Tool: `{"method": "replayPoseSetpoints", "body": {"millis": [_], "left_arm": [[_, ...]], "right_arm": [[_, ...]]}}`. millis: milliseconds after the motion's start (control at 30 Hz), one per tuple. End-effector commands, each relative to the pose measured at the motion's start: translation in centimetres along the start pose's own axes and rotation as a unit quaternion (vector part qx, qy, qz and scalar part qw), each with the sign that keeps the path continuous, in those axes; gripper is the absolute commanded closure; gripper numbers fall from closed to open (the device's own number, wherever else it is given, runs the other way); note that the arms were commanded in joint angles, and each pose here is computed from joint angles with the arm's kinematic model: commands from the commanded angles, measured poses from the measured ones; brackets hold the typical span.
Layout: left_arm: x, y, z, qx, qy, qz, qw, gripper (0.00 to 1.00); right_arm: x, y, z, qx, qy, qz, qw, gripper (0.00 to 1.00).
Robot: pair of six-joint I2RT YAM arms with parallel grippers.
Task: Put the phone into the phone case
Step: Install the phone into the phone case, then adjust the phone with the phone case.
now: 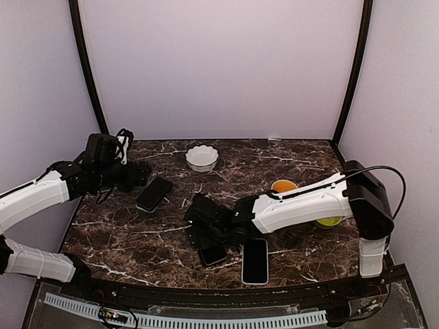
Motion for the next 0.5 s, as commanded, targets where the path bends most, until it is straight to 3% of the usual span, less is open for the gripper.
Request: {"method": "replayPoseSetpoints", "body": {"millis": [0, 200, 333, 467], "left_arm": [[-0.5, -1.8, -0.3, -0.058, 0.013, -0.010, 0.998, 0.03], [-3.2, -5.4, 0.3, -0.109, 0.059, -0.043, 0.991, 0.22], [-9.3, -10.0, 2.6, -0.176, 0.129, -0.065, 0.974, 0.39], [-15.5, -10.6, 3.7, -0.189, 0.196, -0.109, 0.956, 0.53]], "right_arm": [[1.6, -1.1, 4.3, 0.024, -0.021, -0.043, 0.999, 0.09], [-2.0, -1.2, 5.3, 0.078, 0.011, -0.090, 0.993, 0.30], [-3.9, -1.3, 5.1, 0.091, 0.028, -0.109, 0.990, 0.48], [-4.8, -0.9, 4.9, 0.108, 0.031, -0.117, 0.987, 0.59]]}}
Point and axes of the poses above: each gripper's point midway between its finger pads, its own z axis back along the fingers, its own y axis along the line the jaws close on, x = y × z, the point moved 1 cm from there along z, back along the fingers, and after that the axes turned 9 degrees about z, right-handed, at the moved point
